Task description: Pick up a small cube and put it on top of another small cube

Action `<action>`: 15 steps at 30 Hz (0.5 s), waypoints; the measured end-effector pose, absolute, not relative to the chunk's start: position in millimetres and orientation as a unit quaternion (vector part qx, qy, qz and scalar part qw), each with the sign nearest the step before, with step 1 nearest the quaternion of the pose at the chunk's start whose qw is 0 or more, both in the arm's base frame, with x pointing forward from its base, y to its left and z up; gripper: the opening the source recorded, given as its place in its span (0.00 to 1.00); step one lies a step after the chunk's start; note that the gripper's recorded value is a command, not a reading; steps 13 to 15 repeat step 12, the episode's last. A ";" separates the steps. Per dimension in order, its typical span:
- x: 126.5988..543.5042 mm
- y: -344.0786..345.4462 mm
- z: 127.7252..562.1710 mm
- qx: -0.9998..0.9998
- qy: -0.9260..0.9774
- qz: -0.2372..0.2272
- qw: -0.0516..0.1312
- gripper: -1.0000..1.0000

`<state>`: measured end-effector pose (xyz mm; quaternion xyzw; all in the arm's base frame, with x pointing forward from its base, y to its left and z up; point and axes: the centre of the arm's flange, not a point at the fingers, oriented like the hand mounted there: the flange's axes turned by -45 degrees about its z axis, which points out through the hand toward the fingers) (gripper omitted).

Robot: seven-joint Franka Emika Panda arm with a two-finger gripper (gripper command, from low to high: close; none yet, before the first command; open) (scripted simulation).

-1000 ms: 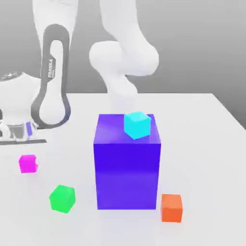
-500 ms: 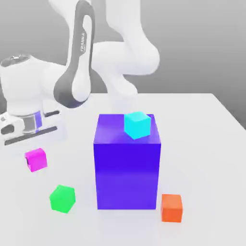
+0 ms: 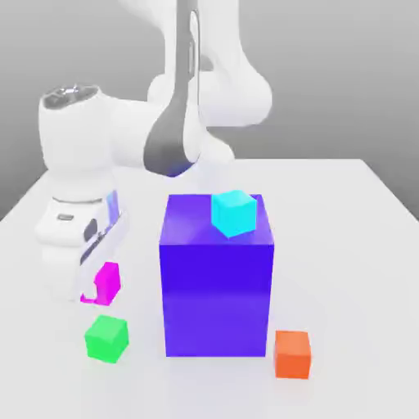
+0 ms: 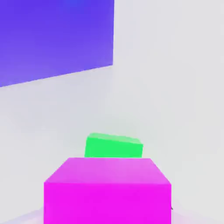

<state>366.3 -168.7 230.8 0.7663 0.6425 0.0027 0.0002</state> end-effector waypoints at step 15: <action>363.2 -169.8 180.0 0.767 0.641 0.001 -0.001 1.00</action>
